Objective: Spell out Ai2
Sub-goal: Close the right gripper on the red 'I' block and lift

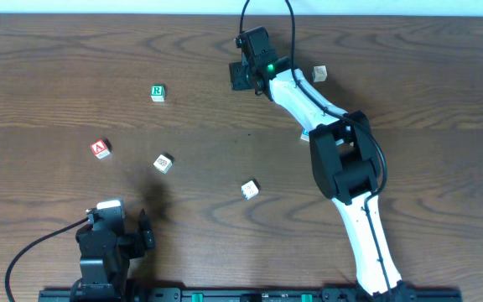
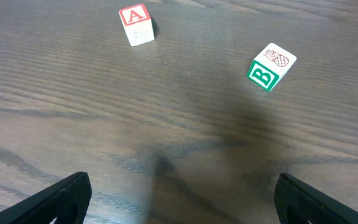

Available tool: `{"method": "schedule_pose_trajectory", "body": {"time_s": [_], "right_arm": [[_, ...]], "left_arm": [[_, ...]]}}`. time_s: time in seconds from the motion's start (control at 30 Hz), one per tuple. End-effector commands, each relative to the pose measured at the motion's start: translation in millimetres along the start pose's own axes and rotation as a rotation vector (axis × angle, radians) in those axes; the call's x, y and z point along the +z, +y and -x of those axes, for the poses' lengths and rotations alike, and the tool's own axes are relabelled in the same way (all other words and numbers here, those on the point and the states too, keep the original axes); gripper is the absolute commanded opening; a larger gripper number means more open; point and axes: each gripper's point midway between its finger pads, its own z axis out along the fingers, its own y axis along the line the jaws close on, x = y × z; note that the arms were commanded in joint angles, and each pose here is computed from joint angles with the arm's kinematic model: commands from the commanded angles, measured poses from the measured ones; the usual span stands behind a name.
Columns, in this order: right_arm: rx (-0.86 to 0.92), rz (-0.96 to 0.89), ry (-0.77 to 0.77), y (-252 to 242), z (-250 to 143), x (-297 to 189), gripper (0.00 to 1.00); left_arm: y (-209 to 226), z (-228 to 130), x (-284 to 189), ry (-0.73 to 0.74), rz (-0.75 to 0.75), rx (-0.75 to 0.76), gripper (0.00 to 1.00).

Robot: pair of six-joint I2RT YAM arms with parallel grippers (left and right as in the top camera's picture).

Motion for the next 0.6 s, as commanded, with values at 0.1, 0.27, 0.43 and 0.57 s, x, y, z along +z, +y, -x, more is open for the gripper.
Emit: {"method": "schedule_pose_trajectory", "body": {"time_s": [0.1, 0.27, 0.43, 0.57], "right_arm": [[-0.002, 0.013, -0.020, 7.5, 3.4, 5.1, 0.43], [-0.003, 0.013, -0.019, 7.6, 3.0, 5.1, 0.35], [-0.002, 0.010, -0.011, 7.0, 1.0, 5.1, 0.29], [-0.003, 0.005, 0.007, 5.8, -3.2, 5.1, 0.26]], "left_arm": [[3.5, -19.6, 5.7, 0.064, 0.019, 0.010, 0.95], [3.5, -19.5, 5.8, 0.064, 0.019, 0.010, 0.95], [3.5, -19.7, 5.8, 0.064, 0.019, 0.010, 0.95], [3.5, -19.6, 5.8, 0.064, 0.019, 0.010, 0.95]]}}
